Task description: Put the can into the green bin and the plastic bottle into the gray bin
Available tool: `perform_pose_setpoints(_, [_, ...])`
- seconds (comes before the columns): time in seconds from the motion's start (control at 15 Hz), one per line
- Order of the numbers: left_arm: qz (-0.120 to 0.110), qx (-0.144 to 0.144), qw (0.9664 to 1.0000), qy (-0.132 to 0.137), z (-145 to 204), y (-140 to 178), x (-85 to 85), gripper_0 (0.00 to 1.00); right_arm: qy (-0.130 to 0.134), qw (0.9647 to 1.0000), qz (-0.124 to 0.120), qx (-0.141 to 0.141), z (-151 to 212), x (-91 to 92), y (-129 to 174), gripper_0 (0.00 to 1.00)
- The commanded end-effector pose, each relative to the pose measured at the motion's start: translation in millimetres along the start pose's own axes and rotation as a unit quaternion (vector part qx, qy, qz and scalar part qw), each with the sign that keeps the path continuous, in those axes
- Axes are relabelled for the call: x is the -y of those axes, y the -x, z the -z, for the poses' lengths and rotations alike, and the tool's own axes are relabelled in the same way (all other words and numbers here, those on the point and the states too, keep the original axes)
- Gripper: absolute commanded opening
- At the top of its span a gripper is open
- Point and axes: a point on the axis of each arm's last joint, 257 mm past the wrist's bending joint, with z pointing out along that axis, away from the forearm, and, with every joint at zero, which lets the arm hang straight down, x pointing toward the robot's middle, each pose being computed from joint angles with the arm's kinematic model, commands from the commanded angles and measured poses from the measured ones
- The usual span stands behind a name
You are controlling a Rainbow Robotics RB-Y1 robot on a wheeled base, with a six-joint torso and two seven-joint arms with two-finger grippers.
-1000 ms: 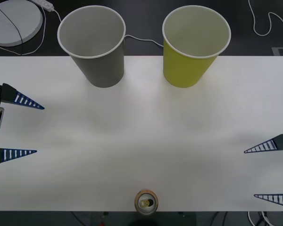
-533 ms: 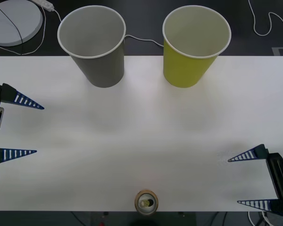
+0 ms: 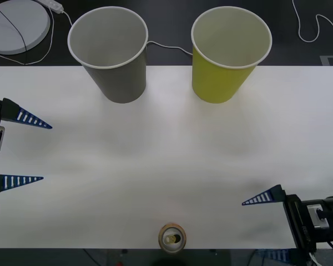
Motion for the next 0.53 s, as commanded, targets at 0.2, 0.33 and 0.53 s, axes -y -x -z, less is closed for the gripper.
perform_pose_setpoints(0.2, [0.0,0.0,1.0,0.0,0,0,0.0,1.0,0.008,0.9997,-0.009,0.023,-45,-11.4,-4,1.0])
perform_pose_setpoints(0.33, [0.0,0.0,1.0,0.0,0,0,0.0,1.0,0.005,0.9996,-0.01,0.028,-58,-11.9,-5,1.0])
perform_pose_setpoints(0.53, [0.0,0.0,1.0,0.0,0,0,0.0,1.0,-0.001,0.9993,-0.009,0.035,-82,-13.5,-7,1.0])
